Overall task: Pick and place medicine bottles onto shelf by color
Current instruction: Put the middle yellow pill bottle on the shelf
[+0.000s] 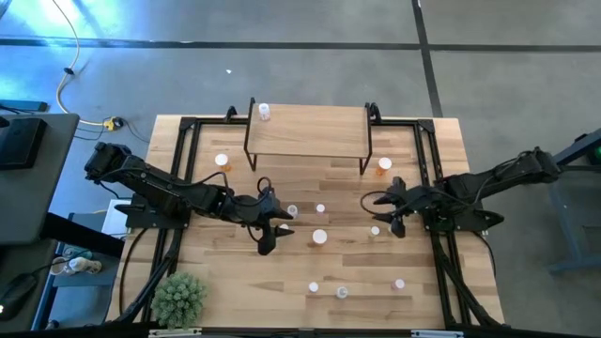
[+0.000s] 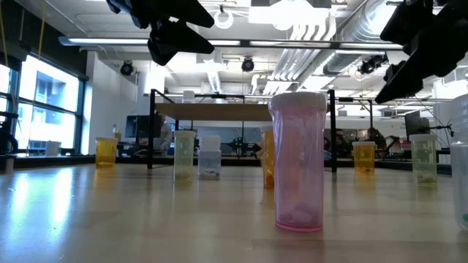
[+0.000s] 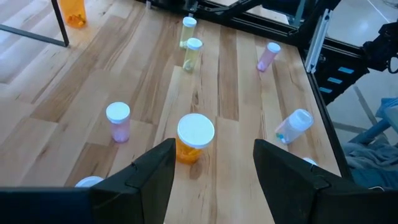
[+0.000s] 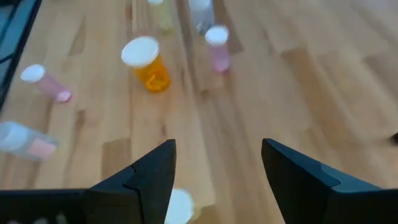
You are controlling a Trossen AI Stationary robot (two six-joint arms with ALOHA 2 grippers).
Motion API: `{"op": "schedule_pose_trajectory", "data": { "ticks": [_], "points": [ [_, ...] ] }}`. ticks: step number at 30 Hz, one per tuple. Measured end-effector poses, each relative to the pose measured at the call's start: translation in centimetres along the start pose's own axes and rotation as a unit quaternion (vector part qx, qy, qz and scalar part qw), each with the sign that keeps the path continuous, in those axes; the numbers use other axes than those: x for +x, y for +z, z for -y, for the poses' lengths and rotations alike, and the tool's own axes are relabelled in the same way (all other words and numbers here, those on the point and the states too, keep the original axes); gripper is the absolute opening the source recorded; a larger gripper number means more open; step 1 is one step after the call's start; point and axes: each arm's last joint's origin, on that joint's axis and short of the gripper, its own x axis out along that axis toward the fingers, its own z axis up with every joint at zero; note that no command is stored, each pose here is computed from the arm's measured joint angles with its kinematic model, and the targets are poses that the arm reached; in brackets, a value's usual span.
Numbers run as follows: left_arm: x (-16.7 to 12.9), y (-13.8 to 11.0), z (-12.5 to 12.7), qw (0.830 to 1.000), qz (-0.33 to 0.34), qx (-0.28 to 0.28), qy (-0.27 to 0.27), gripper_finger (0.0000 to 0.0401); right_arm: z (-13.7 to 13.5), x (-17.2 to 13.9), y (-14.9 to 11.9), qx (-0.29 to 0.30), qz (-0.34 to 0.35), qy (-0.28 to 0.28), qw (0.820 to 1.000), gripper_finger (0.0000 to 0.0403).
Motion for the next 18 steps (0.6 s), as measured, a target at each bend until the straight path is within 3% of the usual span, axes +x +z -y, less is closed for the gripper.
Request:
{"op": "schedule_pose_trajectory", "data": {
  "ticks": [10,18],
  "points": [
    [0.0,0.0,0.0,1.0,0.0,0.0,0.001,0.0207,-1.6,0.7,-0.5,0.002,-0.02,0.019,1.0,0.0229],
    [0.0,0.0,0.0,1.0,0.0,0.005,0.001,0.0207,-3.6,0.1,1.9,-0.041,0.0,0.022,0.999,0.0229]
  ]
}}
